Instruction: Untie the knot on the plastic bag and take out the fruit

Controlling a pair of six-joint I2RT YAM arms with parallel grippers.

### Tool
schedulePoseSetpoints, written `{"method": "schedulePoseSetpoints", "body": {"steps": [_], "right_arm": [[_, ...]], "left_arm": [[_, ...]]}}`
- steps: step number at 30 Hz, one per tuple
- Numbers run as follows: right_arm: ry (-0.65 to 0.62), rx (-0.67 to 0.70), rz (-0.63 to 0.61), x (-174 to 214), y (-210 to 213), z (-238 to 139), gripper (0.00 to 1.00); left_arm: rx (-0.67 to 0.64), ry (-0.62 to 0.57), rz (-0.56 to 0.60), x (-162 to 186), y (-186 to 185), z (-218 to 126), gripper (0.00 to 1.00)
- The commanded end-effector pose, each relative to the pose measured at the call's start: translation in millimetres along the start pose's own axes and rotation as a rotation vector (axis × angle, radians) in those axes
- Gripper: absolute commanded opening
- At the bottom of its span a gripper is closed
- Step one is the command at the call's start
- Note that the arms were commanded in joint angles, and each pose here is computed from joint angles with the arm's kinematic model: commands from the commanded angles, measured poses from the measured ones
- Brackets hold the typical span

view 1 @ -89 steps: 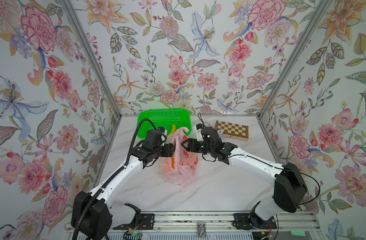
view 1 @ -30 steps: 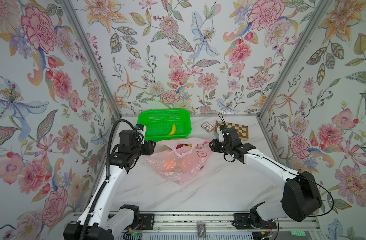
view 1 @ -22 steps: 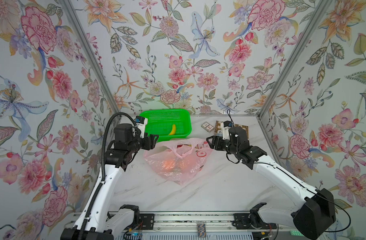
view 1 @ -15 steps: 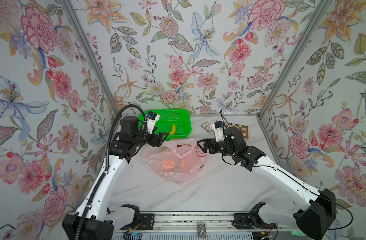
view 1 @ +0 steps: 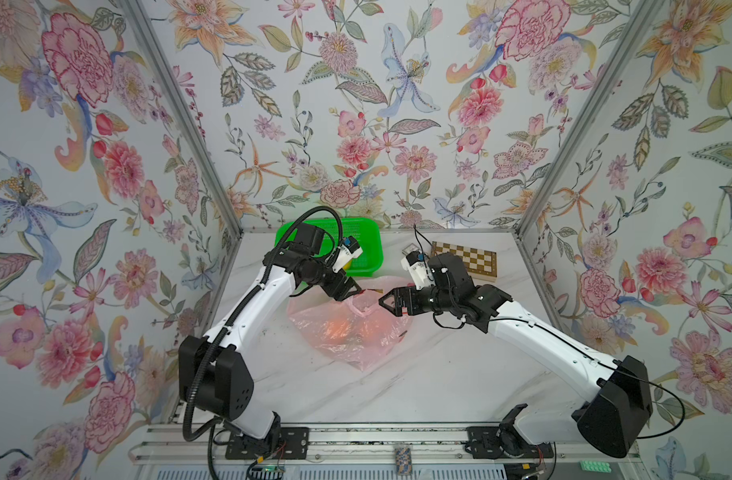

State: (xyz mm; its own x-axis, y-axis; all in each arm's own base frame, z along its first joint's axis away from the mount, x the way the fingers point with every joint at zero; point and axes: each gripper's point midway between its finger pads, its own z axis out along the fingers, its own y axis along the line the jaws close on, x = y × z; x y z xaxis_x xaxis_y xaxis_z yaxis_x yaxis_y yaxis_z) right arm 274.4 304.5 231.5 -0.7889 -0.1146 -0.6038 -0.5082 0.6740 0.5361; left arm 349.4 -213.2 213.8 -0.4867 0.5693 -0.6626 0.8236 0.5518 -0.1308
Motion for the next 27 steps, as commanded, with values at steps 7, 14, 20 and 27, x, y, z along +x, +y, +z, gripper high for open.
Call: {"method": "schedulePoseSetpoints", "body": {"steps": [7, 14, 20, 27], "right_arm": [[0.085, -0.027, -0.094, 5.4, 2.5, 15.8, 0.99], [0.122, 0.037, -0.162, -5.6, -12.3, 42.9, 0.99], [0.108, 0.106, -0.264, -22.5, -26.0, 60.2, 0.99], [0.174, 0.051, -0.27, -17.7, -33.3, 84.8, 0.99]], "left_arm": [[0.023, -0.077, 0.005, -24.2, -1.1, 1.0, 0.11], [-0.136, -0.152, -0.079, -39.4, 24.6, -9.4, 0.06], [-0.277, -0.272, -0.187, -50.6, 47.1, -21.4, 0.02], [-0.284, -0.329, -0.192, -53.5, 48.1, -21.4, 0.02]]}}
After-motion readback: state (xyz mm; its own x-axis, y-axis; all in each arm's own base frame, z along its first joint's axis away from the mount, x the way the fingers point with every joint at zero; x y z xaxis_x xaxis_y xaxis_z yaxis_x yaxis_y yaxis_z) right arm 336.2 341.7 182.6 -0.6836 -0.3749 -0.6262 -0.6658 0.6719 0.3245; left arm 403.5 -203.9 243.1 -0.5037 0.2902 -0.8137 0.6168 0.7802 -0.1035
